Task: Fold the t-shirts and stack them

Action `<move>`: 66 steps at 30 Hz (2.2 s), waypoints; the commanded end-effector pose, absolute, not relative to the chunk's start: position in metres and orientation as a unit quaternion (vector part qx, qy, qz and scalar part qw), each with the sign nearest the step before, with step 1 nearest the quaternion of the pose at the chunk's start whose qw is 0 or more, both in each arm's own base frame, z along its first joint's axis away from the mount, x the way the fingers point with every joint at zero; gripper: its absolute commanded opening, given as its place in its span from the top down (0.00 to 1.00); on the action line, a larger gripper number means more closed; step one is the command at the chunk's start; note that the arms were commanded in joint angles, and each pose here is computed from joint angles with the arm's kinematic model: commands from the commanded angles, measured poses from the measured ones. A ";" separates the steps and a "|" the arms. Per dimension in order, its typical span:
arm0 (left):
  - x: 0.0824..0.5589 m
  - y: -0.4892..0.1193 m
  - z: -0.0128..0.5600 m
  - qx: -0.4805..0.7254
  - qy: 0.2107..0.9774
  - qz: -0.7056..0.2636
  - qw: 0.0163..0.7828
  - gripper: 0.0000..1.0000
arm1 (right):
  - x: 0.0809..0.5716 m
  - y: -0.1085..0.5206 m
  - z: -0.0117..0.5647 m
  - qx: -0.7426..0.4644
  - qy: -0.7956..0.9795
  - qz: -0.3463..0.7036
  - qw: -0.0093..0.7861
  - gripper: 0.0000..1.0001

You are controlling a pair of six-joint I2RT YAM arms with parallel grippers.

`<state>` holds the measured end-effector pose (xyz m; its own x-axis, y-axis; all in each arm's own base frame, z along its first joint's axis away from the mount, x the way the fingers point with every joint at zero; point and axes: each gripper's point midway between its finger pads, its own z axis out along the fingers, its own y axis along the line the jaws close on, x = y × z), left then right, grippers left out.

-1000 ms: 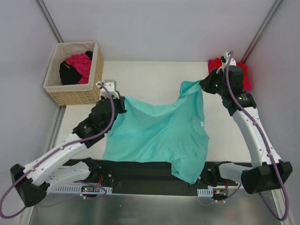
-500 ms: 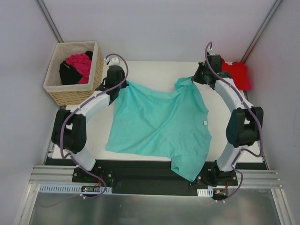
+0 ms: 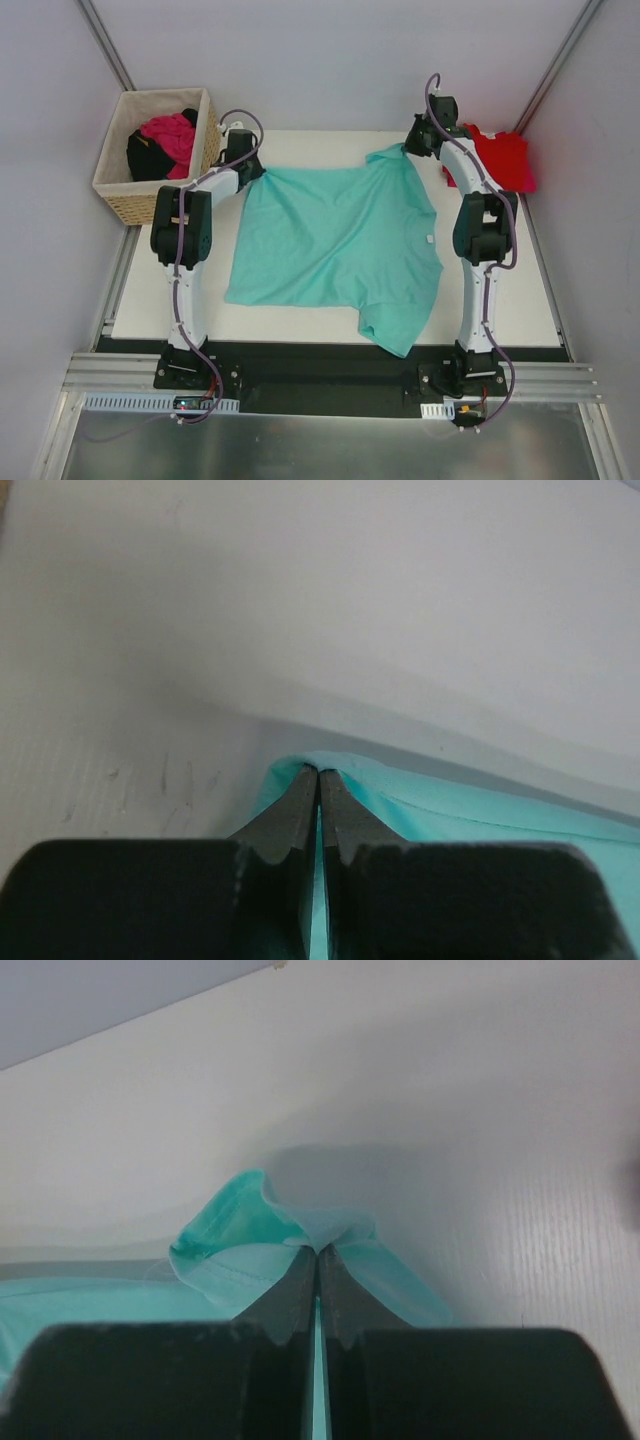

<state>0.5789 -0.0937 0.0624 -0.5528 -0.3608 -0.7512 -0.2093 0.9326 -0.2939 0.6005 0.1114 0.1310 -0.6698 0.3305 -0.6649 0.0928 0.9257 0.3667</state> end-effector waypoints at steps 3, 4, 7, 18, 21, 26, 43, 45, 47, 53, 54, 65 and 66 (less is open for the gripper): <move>0.599 -0.060 0.087 -0.208 0.857 -0.098 0.461 0.69 | 0.623 0.115 0.154 0.108 0.885 0.163 0.422 0.90; 0.603 -0.053 0.095 -0.212 0.853 -0.092 0.469 0.54 | 0.623 0.114 0.157 0.102 0.884 0.162 0.427 0.79; 0.603 -0.039 0.124 -0.226 0.839 -0.071 0.489 0.01 | 0.617 0.108 0.191 0.091 0.871 0.149 0.458 0.44; 0.492 -0.136 0.255 -0.132 0.826 -0.213 0.505 0.01 | 0.460 0.133 0.245 0.079 0.873 0.151 0.457 0.02; 0.439 -0.176 0.223 -0.094 0.853 -0.205 0.471 0.01 | 0.413 0.146 0.230 0.091 0.883 0.174 0.426 0.02; 0.368 -0.201 0.166 -0.079 0.889 -0.203 0.402 0.01 | 0.332 0.157 0.162 0.065 0.920 0.141 0.360 0.03; 0.300 -0.196 0.082 -0.106 0.922 -0.191 0.321 0.01 | 0.242 0.136 0.069 0.071 0.952 0.122 0.270 0.04; 0.298 -0.192 0.077 -0.108 0.923 -0.182 0.320 0.01 | 0.238 0.133 0.063 0.076 0.954 0.117 0.265 0.04; 0.295 -0.187 0.068 -0.110 0.927 -0.169 0.316 0.01 | 0.235 0.131 0.055 0.080 0.957 0.111 0.257 0.04; 0.278 -0.170 0.035 -0.130 0.942 -0.125 0.283 0.01 | 0.227 0.128 0.034 0.086 0.964 0.097 0.230 0.04; 0.276 -0.167 0.030 -0.132 0.944 -0.118 0.279 0.01 | 0.226 0.127 0.032 0.088 0.965 0.096 0.228 0.04; 0.250 -0.131 0.001 -0.172 0.950 -0.043 0.258 0.01 | 0.207 0.103 0.014 0.110 0.972 0.042 0.206 0.05; 0.248 -0.127 0.000 -0.176 0.950 -0.036 0.255 0.01 | 0.205 0.101 0.013 0.115 0.972 0.035 0.204 0.05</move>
